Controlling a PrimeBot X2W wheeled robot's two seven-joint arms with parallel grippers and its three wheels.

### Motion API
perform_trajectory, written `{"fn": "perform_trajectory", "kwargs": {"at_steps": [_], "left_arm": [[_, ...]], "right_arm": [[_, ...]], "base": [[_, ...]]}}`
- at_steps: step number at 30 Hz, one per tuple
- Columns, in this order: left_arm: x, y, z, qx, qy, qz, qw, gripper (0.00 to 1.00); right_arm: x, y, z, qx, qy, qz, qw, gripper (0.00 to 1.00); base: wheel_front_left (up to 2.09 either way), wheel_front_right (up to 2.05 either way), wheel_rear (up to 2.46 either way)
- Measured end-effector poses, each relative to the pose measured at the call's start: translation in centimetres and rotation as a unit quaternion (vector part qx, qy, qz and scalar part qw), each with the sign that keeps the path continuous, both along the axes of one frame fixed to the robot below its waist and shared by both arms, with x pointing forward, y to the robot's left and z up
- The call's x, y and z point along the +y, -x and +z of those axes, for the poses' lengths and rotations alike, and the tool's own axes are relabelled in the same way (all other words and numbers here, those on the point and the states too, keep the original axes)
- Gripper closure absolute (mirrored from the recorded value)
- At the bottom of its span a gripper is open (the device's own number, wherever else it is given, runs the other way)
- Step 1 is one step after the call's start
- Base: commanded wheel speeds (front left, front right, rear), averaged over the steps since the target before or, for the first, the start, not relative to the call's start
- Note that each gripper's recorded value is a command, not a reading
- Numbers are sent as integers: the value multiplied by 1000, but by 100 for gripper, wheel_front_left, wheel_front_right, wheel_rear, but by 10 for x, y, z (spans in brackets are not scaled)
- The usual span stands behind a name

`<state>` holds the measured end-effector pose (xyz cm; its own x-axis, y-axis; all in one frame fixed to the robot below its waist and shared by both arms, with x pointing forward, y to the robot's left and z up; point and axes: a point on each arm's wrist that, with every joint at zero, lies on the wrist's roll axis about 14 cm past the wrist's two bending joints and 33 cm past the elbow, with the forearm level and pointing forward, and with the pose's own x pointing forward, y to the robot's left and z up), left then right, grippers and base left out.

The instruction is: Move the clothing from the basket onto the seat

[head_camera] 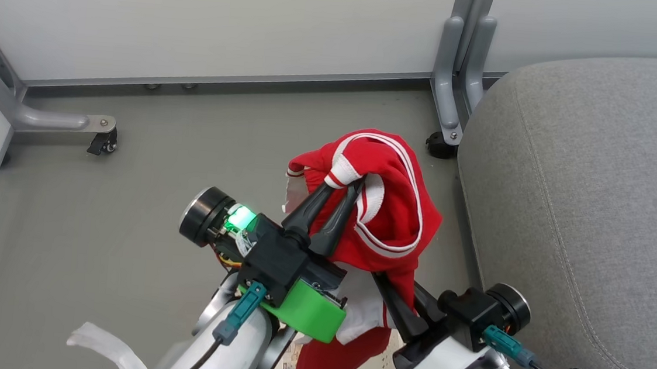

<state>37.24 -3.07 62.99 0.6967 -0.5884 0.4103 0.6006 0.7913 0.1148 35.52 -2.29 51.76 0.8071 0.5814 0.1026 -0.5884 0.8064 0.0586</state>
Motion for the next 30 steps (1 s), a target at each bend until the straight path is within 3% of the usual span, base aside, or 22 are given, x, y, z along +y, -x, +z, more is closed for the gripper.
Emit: {"fn": "perform_trajectory", "kwargs": {"at_steps": [7, 9, 10, 11, 30], "left_arm": [[7, -8, -7, 4, -10, 21, 1000, 100], [10, -7, -10, 9, -10, 26, 1000, 69], [11, -7, -12, 12, -11, 28, 999, 16], [12, -8, -13, 13, -12, 30, 999, 0], [25, -9, -19, 18, -18, 58, 998, 0]], "right_arm": [[-11, -3, 4, -6, 0, -16, 1000, 100], [-12, -2, 4, -7, -1, -17, 1000, 100], [-12, -1, 4, -6, -2, -18, 1000, 100], [-13, 0, 4, -5, -2, -18, 1000, 100], [-17, 0, 9, -10, -11, -28, 999, 100]], "base": [[0, 0, 0], [0, 0, 0], [0, 0, 0], [0, 0, 0], [0, 0, 0]]}}
